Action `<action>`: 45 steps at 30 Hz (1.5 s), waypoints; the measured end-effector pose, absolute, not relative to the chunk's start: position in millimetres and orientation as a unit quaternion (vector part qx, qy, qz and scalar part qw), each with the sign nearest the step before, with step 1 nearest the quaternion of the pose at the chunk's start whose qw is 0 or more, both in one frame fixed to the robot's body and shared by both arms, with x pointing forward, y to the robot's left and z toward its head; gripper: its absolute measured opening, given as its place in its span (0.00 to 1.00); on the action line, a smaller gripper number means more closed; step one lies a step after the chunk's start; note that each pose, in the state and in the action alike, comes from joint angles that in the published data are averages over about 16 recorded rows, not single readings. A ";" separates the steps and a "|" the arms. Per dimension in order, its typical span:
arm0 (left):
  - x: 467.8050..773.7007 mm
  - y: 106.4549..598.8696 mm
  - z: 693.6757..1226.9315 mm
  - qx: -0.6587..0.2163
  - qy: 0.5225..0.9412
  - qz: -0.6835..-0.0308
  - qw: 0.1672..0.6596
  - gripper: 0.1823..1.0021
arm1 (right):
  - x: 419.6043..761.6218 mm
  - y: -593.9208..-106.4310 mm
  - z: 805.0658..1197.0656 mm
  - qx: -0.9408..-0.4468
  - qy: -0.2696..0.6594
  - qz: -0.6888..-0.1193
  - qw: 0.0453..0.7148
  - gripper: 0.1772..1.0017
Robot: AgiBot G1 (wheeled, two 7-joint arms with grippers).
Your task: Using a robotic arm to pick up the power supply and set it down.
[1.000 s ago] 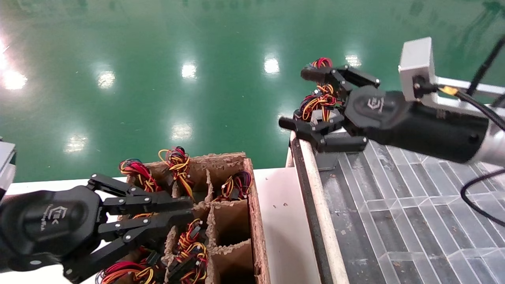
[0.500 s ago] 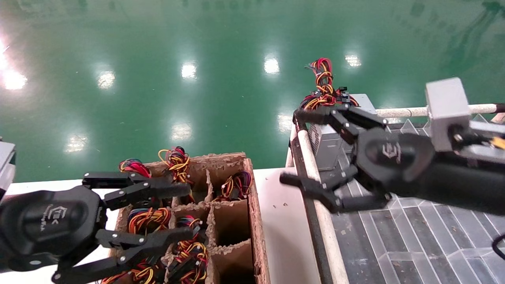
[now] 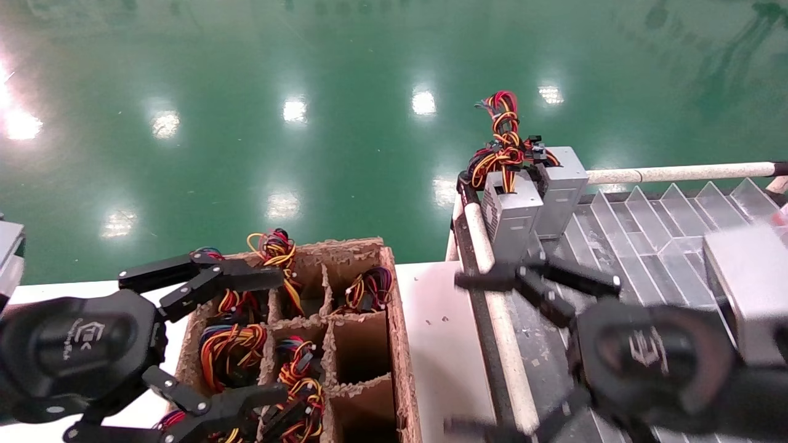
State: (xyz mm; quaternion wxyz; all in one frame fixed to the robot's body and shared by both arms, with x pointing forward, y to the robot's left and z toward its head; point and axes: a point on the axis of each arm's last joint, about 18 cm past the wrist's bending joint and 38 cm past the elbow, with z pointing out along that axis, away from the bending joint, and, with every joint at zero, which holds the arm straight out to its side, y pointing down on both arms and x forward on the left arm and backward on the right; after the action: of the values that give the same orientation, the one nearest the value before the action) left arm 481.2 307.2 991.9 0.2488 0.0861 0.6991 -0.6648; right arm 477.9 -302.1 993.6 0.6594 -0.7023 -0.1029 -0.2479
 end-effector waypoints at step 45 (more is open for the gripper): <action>481.2 307.3 991.8 0.086 0.699 -0.665 0.249 1.00 | 475.9 -302.2 992.4 -0.704 -0.102 -0.245 0.659 1.00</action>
State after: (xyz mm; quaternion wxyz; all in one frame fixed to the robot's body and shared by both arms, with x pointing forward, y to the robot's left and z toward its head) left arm 481.2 307.3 991.8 0.2489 0.0860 0.6991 -0.6648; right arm 475.9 -302.2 992.4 0.6587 -0.7043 -0.1016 -0.2446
